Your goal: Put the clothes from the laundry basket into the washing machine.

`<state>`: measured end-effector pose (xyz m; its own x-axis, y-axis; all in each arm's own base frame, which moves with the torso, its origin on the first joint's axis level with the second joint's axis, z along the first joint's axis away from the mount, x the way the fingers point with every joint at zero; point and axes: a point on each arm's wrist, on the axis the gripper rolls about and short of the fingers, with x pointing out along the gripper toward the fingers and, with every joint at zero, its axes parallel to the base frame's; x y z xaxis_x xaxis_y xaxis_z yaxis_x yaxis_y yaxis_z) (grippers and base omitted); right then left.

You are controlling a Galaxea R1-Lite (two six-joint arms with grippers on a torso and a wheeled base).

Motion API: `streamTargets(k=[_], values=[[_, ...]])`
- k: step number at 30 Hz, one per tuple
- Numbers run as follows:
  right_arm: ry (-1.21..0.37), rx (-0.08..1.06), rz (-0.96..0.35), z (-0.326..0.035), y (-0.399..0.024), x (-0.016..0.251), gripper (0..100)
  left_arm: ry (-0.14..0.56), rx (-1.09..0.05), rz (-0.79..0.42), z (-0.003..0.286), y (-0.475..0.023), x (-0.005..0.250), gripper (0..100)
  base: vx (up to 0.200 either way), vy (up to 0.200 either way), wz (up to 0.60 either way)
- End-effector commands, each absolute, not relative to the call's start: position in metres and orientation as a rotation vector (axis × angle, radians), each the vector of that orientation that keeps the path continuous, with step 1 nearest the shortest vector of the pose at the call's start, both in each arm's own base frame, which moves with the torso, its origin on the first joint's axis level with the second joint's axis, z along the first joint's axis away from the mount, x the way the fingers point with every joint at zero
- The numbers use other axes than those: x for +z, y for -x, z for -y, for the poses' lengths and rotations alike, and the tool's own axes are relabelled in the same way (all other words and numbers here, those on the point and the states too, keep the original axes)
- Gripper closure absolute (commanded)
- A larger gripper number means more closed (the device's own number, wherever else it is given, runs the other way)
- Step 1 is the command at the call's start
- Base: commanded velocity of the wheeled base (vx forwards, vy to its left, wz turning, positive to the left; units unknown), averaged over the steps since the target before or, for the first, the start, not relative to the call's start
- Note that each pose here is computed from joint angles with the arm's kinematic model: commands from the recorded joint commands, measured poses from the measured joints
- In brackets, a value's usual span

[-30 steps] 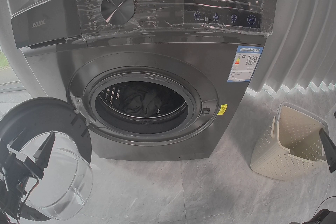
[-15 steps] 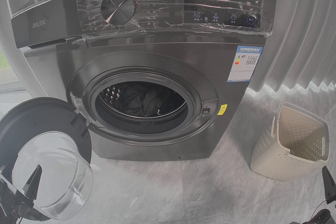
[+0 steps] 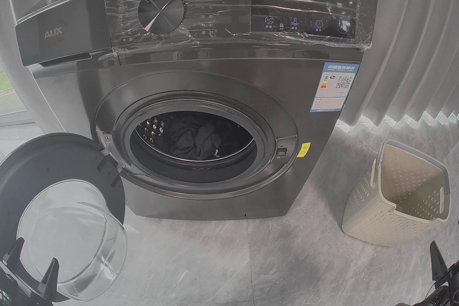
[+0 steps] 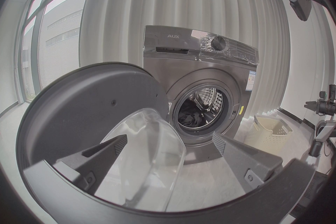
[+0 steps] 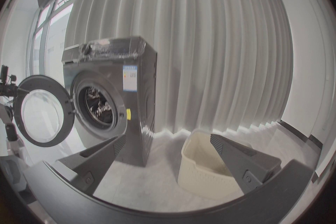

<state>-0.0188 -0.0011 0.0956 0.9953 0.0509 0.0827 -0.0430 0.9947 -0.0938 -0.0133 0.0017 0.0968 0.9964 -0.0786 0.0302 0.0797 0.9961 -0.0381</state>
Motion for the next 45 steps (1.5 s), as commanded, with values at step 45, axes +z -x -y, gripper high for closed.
streamTargets(k=[45], values=[[-0.037, 0.203, 0.03, -0.0042, 0.0237, 0.082, 0, 0.026, 0.041, 0.014, -0.0009, 0.0225, 0.0775, 0, -0.027, 0.0, 0.0]])
